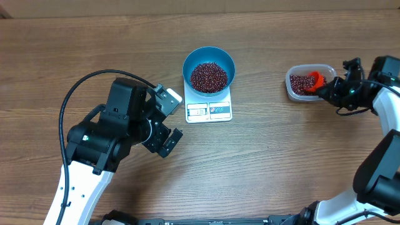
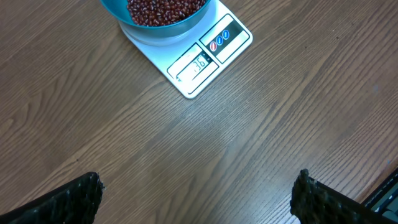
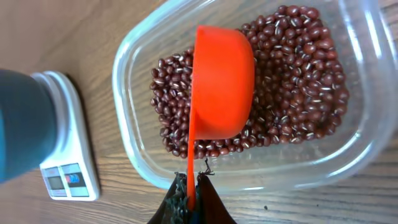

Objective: Scoop item into bowl and weigh 150g on scale
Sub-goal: 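Scoop beans from the tub with the right gripper, then lift the filled scoop and carry it left over the blue bowl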

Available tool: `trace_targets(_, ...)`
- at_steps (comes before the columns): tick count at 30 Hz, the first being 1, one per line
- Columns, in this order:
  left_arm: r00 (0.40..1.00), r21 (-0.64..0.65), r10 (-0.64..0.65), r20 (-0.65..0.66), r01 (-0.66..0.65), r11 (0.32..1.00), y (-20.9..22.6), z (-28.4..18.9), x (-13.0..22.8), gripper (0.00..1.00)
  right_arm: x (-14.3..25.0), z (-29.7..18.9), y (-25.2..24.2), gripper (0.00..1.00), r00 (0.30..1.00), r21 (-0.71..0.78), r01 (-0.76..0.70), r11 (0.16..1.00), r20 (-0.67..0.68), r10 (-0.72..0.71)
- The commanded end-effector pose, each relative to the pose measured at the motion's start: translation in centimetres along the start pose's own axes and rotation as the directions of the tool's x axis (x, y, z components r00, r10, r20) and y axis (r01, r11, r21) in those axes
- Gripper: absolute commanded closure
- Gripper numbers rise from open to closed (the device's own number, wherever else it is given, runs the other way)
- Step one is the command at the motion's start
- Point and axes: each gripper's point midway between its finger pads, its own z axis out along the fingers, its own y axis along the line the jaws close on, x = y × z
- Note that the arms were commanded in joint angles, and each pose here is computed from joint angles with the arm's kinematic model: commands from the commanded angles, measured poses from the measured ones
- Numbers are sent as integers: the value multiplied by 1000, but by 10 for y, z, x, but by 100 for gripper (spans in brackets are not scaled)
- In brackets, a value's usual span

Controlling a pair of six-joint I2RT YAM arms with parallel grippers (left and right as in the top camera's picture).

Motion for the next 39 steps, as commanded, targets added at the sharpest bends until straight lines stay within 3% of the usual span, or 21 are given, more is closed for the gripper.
trace_targets(1,1000,-14,19,18,-19,1000,3,-5,-6,0,-7,-8,14,96,999,-131,-41,990,24,45)
trace_targets(20,1000,-14,19,18,-19,1000,3,-5,-6,0,-9,-33,50,97,995,-425,-79,902,25,99)
trace_targets(25,1000,-14,20,18,-19,1000,3,-5,-6,0,-5,-31,94,96,1000,-558,-18,830,8,28)
trace_targets(39,1000,-14,19,18,-19,1000,3,-5,-6,0,45,16,210,96,962,-676,123,726,-97,-254)
